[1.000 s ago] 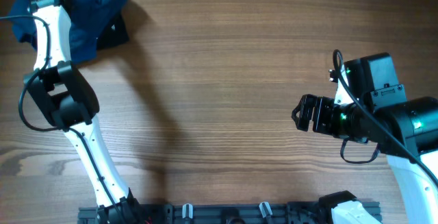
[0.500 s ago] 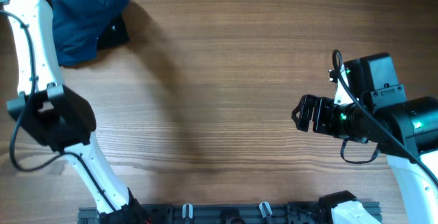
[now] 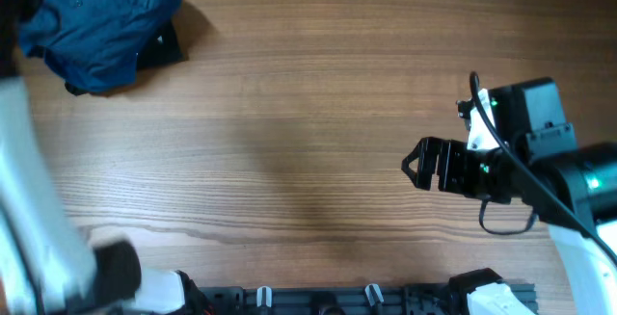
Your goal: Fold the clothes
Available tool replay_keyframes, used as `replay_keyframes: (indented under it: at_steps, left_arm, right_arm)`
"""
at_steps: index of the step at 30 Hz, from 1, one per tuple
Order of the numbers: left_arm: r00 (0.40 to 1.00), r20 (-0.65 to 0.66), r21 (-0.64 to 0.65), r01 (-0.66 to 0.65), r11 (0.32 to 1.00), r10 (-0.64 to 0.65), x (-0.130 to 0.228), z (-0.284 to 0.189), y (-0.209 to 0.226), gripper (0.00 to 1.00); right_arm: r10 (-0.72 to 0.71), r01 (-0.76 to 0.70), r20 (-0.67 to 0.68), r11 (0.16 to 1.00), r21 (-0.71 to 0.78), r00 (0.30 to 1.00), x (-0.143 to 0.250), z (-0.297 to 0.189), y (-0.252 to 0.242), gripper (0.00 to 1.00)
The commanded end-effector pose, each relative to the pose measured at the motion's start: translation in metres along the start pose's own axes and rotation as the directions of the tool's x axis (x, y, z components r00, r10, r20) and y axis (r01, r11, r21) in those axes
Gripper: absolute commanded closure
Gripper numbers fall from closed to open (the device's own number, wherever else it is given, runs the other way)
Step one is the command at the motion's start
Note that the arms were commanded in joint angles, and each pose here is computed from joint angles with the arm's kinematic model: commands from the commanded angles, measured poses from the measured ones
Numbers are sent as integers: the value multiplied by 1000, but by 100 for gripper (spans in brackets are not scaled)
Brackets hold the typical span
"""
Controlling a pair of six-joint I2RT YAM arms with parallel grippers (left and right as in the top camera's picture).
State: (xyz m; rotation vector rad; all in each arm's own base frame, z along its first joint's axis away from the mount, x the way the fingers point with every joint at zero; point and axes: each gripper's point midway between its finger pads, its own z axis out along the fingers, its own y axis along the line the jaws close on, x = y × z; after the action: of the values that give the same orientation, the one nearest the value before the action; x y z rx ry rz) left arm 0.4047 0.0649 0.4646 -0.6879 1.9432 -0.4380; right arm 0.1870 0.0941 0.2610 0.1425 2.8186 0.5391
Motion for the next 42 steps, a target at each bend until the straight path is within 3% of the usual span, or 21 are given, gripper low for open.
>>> replay_keyframes:
  at_steps: [1,7,10,15,22,25,29,35,42]
  left_arm:
    - [994,-10,203,-104,974,109,29,-95,-46,0]
    - [981,33,213,-194,958,192,73,-192,-46,0]
    - [982,-4,217,-184,959,190,103,-222,-39,0]
    - [949,-64,331,-272,904,309,154,-262,-43,0]
    - [944,18,389,-310,867,330,188,-308,-42,0]
    - [935,88,401,-349,847,344,215,-338,-33,0]
    - [924,150,401,-382,833,351,241,-359,-23,0]
    - [908,225,364,-415,834,354,249,-375,-13,0]
    - [906,231,364,-418,832,354,251,-377,-13,0]
  right_arm:
    - [-66,75,63,986,-149,996,18,-27,22,2]
    - [-99,143,210,968,-207,973,51,-64,23,1]
    - [-110,179,288,957,-226,951,66,-80,21,1]
    - [-119,214,400,956,-201,909,83,-97,10,5]
    - [-77,203,499,958,-203,863,99,-112,-1,5]
    - [-132,262,548,950,-167,826,109,-117,-6,4]
    - [-84,190,595,975,-118,799,103,-122,-21,1]
    - [-33,82,675,996,-41,737,83,-134,-41,0]
    - [-22,64,681,997,-37,732,82,-135,-43,0]
